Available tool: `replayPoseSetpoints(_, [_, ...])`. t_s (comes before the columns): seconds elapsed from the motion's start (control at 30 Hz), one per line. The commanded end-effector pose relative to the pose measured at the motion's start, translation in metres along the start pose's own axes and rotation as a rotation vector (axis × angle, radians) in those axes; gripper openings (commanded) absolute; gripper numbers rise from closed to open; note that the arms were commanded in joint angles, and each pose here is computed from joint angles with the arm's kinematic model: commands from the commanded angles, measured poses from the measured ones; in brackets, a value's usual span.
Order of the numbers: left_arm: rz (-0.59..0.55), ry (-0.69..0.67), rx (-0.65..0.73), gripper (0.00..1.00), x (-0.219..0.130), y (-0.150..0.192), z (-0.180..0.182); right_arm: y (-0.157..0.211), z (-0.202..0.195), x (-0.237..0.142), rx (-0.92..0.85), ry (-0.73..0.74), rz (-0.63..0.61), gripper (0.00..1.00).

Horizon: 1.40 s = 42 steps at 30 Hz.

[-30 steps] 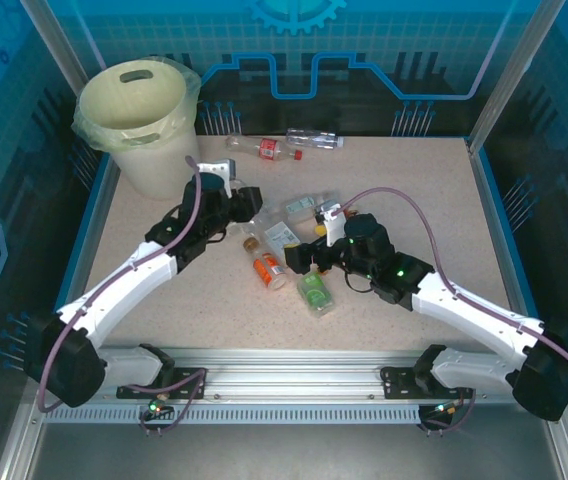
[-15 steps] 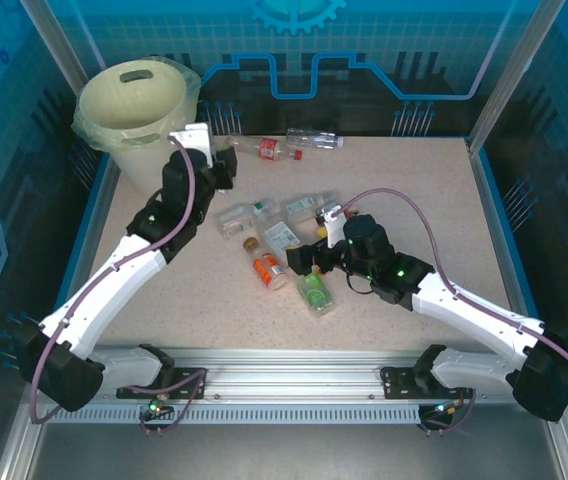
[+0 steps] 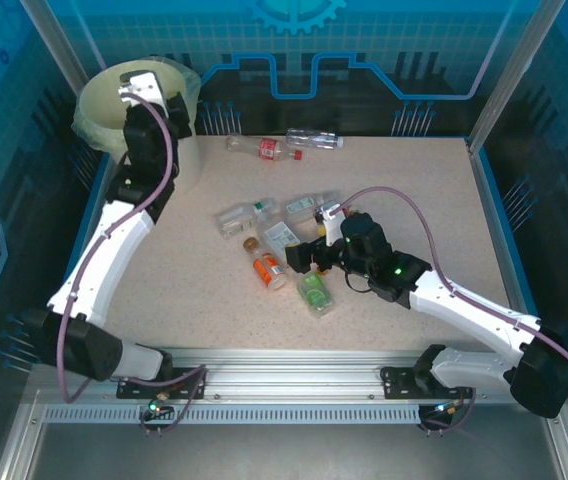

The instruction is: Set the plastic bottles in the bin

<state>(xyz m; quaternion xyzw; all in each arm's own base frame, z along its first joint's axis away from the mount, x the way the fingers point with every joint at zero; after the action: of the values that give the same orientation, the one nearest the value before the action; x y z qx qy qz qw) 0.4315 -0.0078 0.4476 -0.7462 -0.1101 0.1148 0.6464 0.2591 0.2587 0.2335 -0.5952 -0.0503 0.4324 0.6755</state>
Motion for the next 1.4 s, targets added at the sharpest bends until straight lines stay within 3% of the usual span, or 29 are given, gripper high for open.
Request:
replayPoseSetpoints(0.0, [-0.075,-0.030,-0.046,0.49,0.015,-0.032,0.004,-0.020,0.005,-0.002,-0.004,-0.002,-0.063,1.00])
replayPoseSetpoints(0.33, [0.007,-0.077,-0.009,0.50,0.102,-0.040,0.017,-0.019,0.011,0.002,-0.014,-0.040,-0.046,1.00])
replayPoseSetpoints(0.43, [0.062,-0.120,-0.017,0.52,0.128,-0.026,0.032,-0.017,0.012,0.004,-0.014,-0.045,-0.036,1.00])
replayPoseSetpoints(0.6, [0.153,-0.166,-0.151,0.51,0.160,0.006,0.071,-0.016,0.012,0.006,-0.006,-0.048,-0.032,1.00])
replayPoseSetpoints(0.73, [0.191,-0.194,-0.209,0.51,0.176,0.026,0.095,-0.025,0.017,0.006,0.003,-0.066,-0.042,1.00])
replayPoseSetpoints(1.0, [0.268,-0.243,-0.198,0.53,0.204,0.067,0.125,-0.023,0.018,0.012,0.018,-0.072,-0.019,1.00])
replayPoseSetpoints(1.37, [0.304,-0.280,-0.248,0.60,0.220,0.096,0.141,-0.021,0.017,0.013,0.033,-0.063,0.002,1.00])
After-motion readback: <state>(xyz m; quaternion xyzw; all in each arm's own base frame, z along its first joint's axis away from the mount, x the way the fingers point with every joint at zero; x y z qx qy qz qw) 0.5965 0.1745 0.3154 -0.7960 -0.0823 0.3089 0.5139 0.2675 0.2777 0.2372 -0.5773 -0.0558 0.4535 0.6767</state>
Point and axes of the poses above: each hand's point on the last joint's axis, 136 mm out from that joint toward the fingers, its own x axis out along the fingers, its own z axis along the line the jaws close on, y = z × x, the point moved 2 cm from there along -x, back along the fingers
